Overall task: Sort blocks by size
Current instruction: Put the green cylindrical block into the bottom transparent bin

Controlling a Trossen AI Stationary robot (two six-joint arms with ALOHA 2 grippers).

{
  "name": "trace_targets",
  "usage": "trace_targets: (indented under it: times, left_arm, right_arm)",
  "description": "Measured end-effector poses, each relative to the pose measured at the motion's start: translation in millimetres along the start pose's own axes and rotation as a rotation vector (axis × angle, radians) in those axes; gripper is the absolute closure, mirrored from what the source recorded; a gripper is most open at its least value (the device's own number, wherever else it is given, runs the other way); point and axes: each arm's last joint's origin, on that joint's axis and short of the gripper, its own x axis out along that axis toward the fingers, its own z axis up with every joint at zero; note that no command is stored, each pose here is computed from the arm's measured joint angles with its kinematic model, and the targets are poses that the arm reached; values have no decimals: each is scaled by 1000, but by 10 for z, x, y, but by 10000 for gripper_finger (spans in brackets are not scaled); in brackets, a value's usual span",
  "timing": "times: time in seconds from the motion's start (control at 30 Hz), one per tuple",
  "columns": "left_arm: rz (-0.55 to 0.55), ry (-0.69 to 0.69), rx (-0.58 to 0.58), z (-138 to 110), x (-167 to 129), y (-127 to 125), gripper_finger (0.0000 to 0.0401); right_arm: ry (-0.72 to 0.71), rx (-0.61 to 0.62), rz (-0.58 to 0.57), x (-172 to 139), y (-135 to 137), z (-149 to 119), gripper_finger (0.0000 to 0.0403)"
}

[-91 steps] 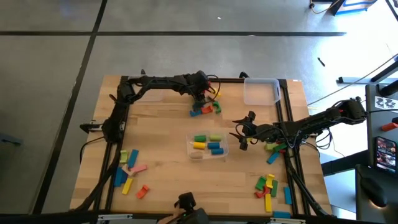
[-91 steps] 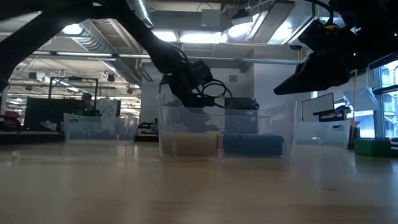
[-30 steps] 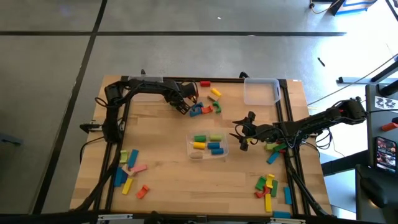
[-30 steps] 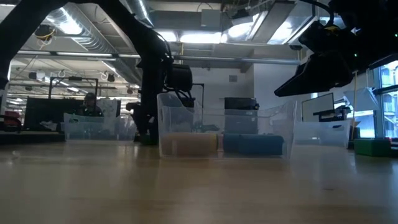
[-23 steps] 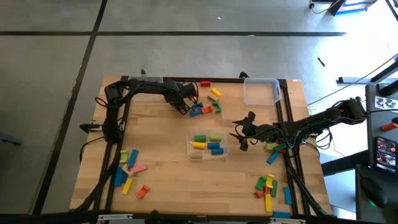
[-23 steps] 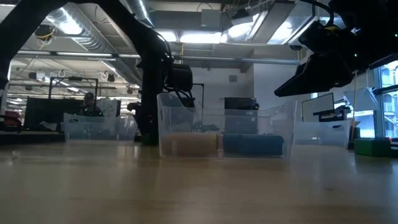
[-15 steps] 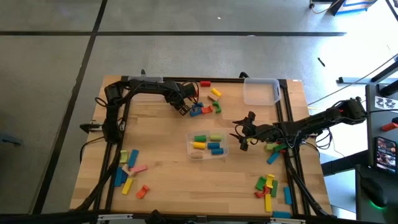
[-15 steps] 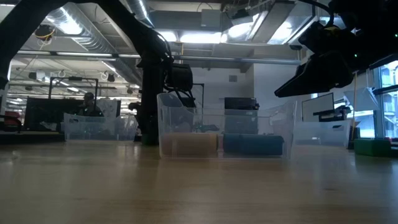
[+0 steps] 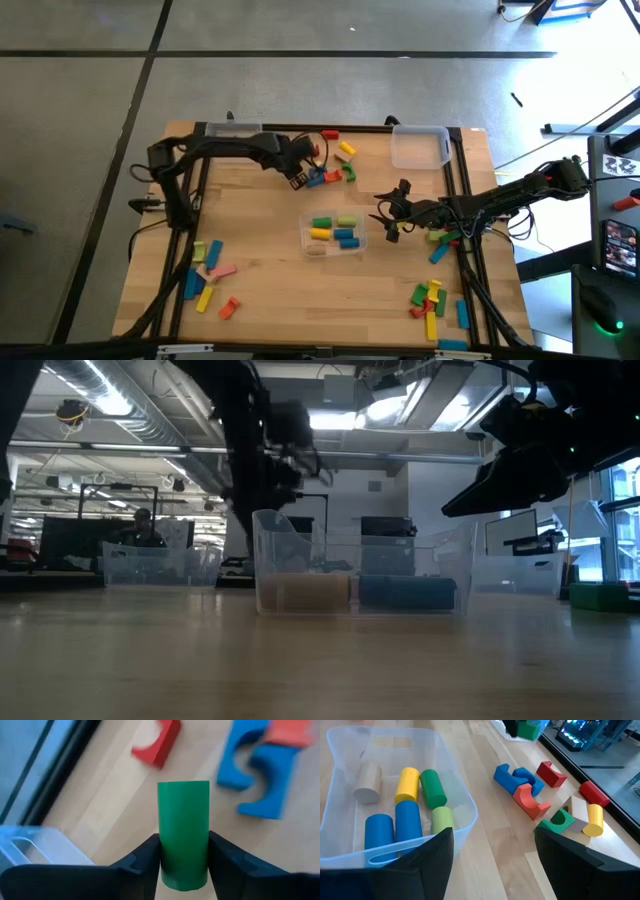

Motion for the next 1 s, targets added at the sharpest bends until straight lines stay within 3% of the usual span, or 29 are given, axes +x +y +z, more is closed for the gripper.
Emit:
trace_targets:
  times: [0.13,0.47,0.8,1.0]
  left_arm:
    - [-54,-87,67,-15,-272,-139,262]
    - [-345,-242,284,-64,-610,-647,260]
    - [-518,-385,421,-102,-808,-1004,259]
    - [-553,-409,446,-167,-825,-1115,258]
  right_arm:
    - [1,0,0,0,0,-1,130]
    - [-1,1,0,0,0,1,130]
    - [-1,1,0,0,0,1,130]
    - [0,0,0,0,0,-1,130]
